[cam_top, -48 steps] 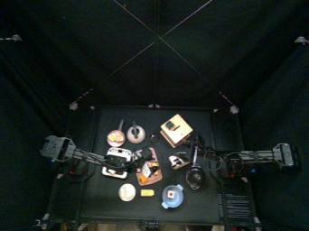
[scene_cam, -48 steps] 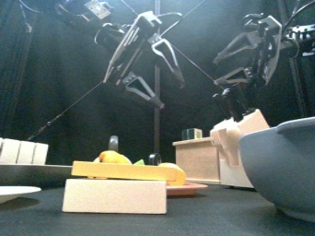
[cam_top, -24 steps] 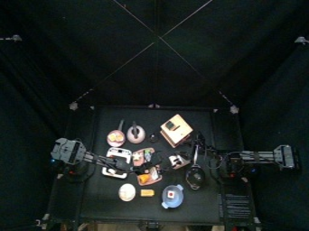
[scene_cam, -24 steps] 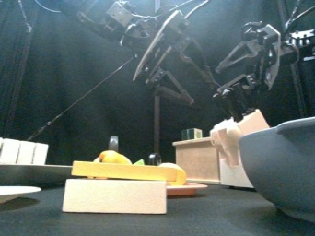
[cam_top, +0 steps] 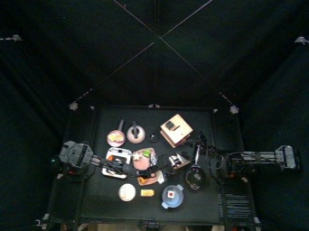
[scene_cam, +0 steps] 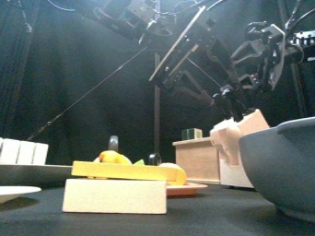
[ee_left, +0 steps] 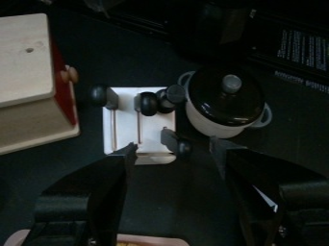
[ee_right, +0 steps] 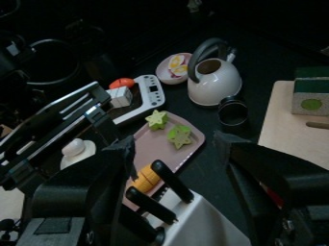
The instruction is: Grab pairing knife
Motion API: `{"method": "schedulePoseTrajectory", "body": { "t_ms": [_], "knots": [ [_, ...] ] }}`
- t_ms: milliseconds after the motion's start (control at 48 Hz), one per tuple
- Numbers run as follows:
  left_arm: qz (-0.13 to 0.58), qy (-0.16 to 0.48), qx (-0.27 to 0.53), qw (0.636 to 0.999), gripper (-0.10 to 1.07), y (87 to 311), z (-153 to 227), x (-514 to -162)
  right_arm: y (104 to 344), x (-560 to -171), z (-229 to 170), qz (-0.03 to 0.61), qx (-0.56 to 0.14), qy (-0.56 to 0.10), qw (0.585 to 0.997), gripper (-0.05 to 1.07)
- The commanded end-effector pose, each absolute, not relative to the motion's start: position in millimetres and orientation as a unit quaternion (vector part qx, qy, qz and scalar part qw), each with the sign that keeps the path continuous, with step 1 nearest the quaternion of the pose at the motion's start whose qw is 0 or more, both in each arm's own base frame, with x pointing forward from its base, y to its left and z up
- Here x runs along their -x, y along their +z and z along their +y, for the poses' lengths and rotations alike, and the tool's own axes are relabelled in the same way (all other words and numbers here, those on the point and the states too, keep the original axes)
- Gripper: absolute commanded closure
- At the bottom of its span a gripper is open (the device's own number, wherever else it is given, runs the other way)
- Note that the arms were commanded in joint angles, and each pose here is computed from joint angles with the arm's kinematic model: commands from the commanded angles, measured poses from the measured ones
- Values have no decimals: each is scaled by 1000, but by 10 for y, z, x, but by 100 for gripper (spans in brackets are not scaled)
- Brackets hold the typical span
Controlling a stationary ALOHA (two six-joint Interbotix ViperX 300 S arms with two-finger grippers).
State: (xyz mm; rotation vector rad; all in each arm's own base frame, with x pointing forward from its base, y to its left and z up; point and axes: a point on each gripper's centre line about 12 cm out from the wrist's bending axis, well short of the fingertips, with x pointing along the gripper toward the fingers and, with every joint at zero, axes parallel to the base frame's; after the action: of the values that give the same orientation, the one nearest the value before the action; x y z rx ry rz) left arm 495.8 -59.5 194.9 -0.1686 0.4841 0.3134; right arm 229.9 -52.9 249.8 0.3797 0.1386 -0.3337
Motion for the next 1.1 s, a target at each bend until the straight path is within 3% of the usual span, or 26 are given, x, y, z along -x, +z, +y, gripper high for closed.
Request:
{"method": "schedulePoseTrajectory", "body": {
  "t_ms": [0, 250, 479, 1083],
  "knots": [
    [219, 159, 86, 959, 2, 2094, -573, -5024, 2539, -2308, -538, 62, -186, -166, 966, 6],
    [218, 206, 71, 951, 3, 2046, -448, -5009, 2539, -2307, -542, 62, -186, -166, 966, 6],
    [216, 207, 68, 952, 5, 2054, -444, -5016, 2539, -2305, -552, 62, -186, -169, 966, 6],
    [210, 204, 71, 953, 39, 2106, -467, -5032, 2539, -2306, -549, 62, -186, -168, 966, 6]
  ]
}}
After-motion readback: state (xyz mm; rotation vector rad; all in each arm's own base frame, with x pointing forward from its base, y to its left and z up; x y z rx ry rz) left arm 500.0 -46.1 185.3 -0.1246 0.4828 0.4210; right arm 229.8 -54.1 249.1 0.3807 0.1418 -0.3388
